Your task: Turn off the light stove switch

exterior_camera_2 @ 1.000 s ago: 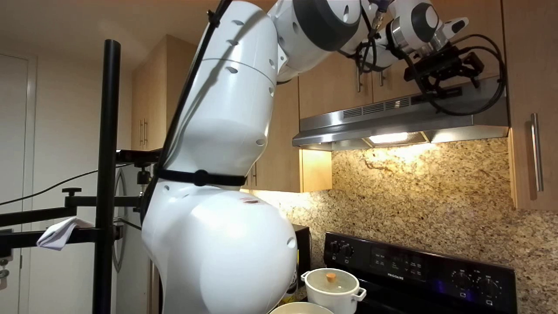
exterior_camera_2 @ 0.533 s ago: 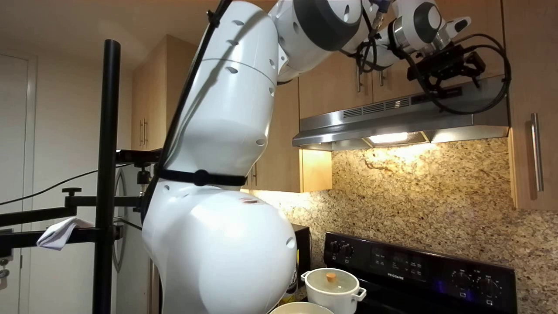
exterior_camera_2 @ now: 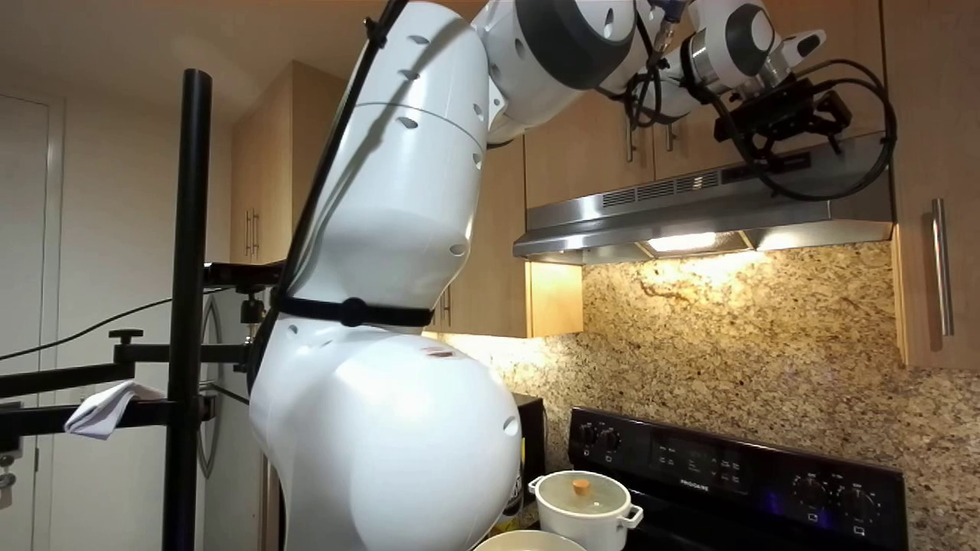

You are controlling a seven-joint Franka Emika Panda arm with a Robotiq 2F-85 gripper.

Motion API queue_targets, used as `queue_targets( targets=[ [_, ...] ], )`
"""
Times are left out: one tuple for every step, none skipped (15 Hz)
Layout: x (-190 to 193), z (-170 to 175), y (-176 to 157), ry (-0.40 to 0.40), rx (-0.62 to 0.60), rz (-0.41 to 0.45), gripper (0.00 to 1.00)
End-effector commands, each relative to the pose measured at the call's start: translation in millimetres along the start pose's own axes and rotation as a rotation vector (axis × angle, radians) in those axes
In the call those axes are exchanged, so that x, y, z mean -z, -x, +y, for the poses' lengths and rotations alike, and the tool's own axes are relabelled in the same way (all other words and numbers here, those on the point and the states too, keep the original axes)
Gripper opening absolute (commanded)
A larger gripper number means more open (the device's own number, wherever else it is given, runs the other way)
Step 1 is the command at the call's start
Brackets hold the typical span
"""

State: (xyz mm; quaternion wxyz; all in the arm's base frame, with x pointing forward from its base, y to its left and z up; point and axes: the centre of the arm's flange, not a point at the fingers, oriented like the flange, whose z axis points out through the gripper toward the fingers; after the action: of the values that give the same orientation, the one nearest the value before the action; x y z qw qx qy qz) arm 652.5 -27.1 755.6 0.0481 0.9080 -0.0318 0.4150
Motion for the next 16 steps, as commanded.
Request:
queue_targets(
  targets=[
    [11,-21,11,-0.028,0.079,0.012,1.00],
    [12,-23,13,-0.013,0.088,0.014,1.00],
    [14,-23,15,-0.010,0.085,0.014,1.00],
    [14,-22,17,-0.002,0.079,0.015,1.00],
    [15,-19,19,-0.001,0.069,0.016,1.00],
    [16,-18,22,-0.005,0.066,0.017,1.00],
    [18,-18,25,-0.007,0.066,0.020,1.00],
    [20,-18,30,-0.013,0.074,0.017,1.00],
    [22,-21,34,-0.024,0.080,0.013,1.00],
    [27,-24,39,-0.041,0.087,0.011,1.00],
    [33,-28,42,-0.060,0.098,0.012,1.00],
    [42,-35,44,-0.064,0.111,0.024,1.00],
    [49,-39,42,-0.062,0.117,0.043,1.00],
    [54,-40,39,-0.056,0.109,0.059,1.00],
    [58,-40,37,-0.059,0.108,0.067,1.00],
    [60,-39,34,-0.054,0.096,0.064,1.00]
  ],
)
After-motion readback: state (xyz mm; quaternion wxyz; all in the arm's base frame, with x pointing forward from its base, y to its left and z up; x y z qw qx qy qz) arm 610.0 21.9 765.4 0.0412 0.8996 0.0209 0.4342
